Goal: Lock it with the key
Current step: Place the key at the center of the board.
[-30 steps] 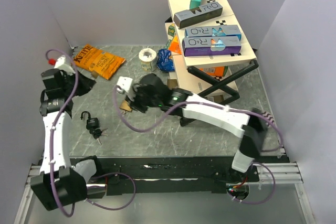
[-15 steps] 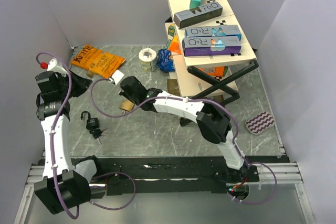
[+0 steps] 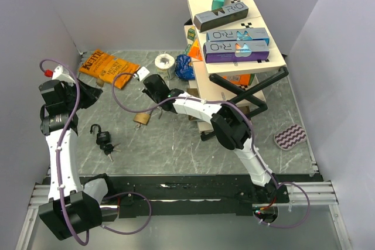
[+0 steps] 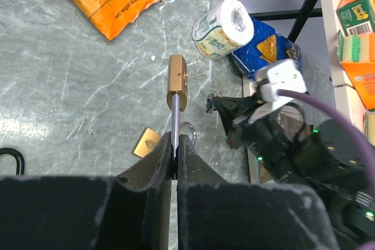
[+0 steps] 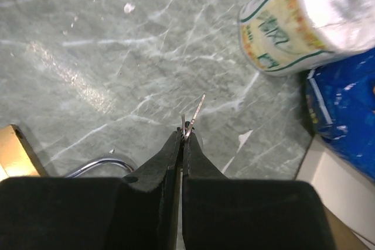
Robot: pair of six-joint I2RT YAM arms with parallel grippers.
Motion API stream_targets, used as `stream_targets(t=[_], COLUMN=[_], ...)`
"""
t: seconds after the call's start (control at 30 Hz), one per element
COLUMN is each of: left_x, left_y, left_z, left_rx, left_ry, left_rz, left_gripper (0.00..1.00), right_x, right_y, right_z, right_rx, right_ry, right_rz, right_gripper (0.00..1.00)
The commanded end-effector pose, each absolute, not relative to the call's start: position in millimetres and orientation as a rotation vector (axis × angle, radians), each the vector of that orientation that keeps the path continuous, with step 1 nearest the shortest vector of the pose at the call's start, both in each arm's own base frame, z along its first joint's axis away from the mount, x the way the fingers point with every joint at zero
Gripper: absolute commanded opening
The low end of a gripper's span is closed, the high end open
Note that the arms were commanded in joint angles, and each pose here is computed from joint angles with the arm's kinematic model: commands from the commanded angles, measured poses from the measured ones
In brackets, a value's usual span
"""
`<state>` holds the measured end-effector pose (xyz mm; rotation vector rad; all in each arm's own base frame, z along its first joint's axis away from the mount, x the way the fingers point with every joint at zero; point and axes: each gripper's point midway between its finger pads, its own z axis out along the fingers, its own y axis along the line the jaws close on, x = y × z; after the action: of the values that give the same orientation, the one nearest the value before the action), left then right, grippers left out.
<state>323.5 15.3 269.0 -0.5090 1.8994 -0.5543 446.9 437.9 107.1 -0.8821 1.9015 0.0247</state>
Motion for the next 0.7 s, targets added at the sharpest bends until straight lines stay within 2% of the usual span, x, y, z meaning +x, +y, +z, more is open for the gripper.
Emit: stream_targets(t=[0.0, 0.1, 0.13, 0.23, 0.4, 0.43, 0.67], left_x=[320.9, 320.1, 319.4, 319.8, 320.8, 322.3, 329.6], left_y=[13.8, 12.8, 12.7, 12.7, 11.2, 8.1, 2.3], left_z=[274.8, 271.7, 272.2, 270.9, 269.3, 267.5, 272.5], left_rx=[-0.487, -0.487, -0.485, -0.483, -0.464, -0.449, -0.266], left_ry=[1.87, 1.879, 1.878, 1.883, 1.89, 1.899, 1.934], left_rz=[-0.56, -0.565, -0.564, -0.564, -0.576, -0.598, -0.602], left_gripper=[0.01, 0.01, 0.01, 0.01, 0.01, 0.01, 0.01], right_x=[460.4, 461.1, 462.1, 461.4, 461.3, 459.9, 428.8], right_y=[453.7, 456.9, 457.3, 459.5, 463.8, 465.6, 476.1], right_z=[116.1, 112.3, 116.5, 114.1, 125.5, 128.5, 177.0], right_rx=[-0.848, -0.852, -0.852, -0.872, -0.876, -0.88, -0.972], right_ry=[1.843, 1.853, 1.839, 1.84, 1.84, 1.842, 1.783], right_rz=[0.047, 0.055, 0.06, 0.066, 0.092, 0.106, 0.303], right_gripper=[0.0, 0.05, 0.19, 0.3, 0.42, 0.5, 0.68])
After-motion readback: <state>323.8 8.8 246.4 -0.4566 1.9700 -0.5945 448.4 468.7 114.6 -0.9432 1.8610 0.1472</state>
